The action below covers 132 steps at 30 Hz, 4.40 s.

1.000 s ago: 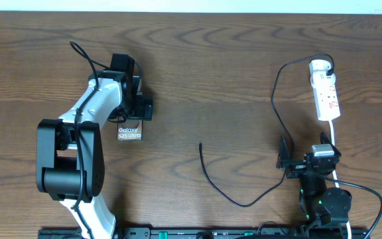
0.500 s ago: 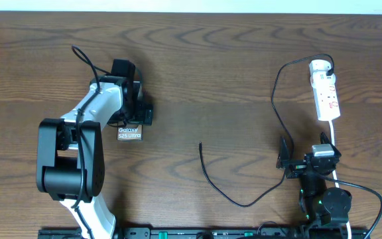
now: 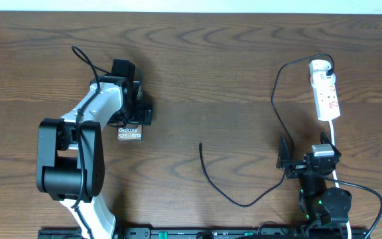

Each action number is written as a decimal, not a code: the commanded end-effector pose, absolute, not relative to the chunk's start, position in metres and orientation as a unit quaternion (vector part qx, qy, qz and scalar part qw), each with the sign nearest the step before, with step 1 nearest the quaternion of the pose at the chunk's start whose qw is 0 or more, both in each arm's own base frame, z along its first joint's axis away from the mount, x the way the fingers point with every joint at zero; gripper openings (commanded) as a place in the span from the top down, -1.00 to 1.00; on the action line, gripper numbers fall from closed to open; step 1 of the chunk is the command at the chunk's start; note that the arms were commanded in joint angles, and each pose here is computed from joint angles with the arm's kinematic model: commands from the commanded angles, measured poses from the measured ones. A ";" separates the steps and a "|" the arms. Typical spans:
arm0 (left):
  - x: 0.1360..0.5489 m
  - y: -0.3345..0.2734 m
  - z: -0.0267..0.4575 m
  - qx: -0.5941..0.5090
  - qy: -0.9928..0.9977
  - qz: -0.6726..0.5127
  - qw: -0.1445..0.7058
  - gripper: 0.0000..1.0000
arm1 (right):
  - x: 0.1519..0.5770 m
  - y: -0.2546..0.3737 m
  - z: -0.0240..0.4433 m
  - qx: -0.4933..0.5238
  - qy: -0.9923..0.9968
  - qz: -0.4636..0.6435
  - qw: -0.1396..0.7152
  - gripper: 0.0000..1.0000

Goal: Plug charger to phone and switch on socket
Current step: 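Lower the open left gripper down around the phone's sides, then close the left gripper on the phone's long edges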

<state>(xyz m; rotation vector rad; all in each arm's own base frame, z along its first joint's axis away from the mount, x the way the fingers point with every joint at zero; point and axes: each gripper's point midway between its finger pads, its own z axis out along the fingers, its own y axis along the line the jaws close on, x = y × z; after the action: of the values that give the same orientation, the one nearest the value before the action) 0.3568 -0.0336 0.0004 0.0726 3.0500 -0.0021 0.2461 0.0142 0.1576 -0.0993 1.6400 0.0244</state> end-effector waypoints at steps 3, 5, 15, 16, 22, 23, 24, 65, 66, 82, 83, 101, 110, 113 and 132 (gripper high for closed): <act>0.352 -0.025 -0.007 0.017 0.999 0.022 0.035 -0.96 | 0.246 0.014 0.157 -0.048 0.730 0.006 0.681 -0.99; 0.353 -0.026 -0.007 0.017 0.999 0.022 0.036 -0.96 | 0.246 0.014 0.157 -0.048 0.730 0.006 0.681 -0.99; 0.347 -0.025 -0.011 0.017 0.999 0.022 0.029 -0.96 | 0.246 0.014 0.157 -0.048 0.730 0.006 0.681 -0.98; 0.347 -0.025 -0.011 0.017 0.999 0.022 0.029 -0.96 | 0.246 0.014 0.157 -0.048 0.730 0.006 0.681 -0.99; 0.347 -0.025 -0.011 0.017 0.999 0.022 0.029 -0.96 | 0.246 0.014 0.157 -0.048 0.730 0.006 0.681 -0.99; 0.347 -0.025 -0.011 0.017 0.999 0.022 0.029 -0.96 | 0.246 0.014 0.157 -0.048 0.730 0.006 0.681 -0.98; 0.347 -0.025 -0.011 0.017 0.999 0.022 0.029 -0.96 | 0.246 0.014 0.157 -0.048 0.730 0.006 0.681 -0.99; 0.344 -0.027 -0.011 0.038 0.999 0.017 0.022 -0.78 | 0.246 0.014 0.157 -0.048 0.730 0.006 0.681 -0.99; 0.344 -0.027 -0.011 0.038 0.999 0.017 0.022 -0.78 | 0.246 0.014 0.157 -0.048 0.730 0.006 0.681 -0.98; 0.344 -0.027 -0.011 0.038 0.999 0.017 0.022 -0.62 | 0.246 0.014 0.157 -0.048 0.730 0.006 0.681 -0.99; 0.344 -0.027 -0.011 0.038 0.999 0.017 0.022 -0.61 | 0.246 0.014 0.157 -0.048 0.730 0.006 0.681 -0.99; 0.344 -0.027 -0.011 0.038 0.999 0.017 0.022 0.04 | 0.246 0.014 0.157 -0.048 0.730 0.006 0.681 -0.99; 0.344 -0.027 -0.011 0.038 0.999 0.017 0.022 0.45 | 0.246 0.014 0.157 -0.048 0.730 0.006 0.681 -0.99; 0.344 -0.027 -0.011 0.038 0.999 0.017 0.022 0.63 | 0.246 0.014 0.157 -0.048 0.730 0.006 0.681 -0.99; 0.345 -0.027 -0.011 0.038 0.999 0.018 0.023 0.85 | 0.246 0.014 0.157 -0.048 0.730 0.006 0.681 -0.98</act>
<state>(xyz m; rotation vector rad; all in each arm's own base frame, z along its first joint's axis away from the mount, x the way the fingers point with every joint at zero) 0.3536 -0.0294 -0.0018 0.1000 3.0579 0.0346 0.2461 0.0142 0.1576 -0.0993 1.6400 0.0244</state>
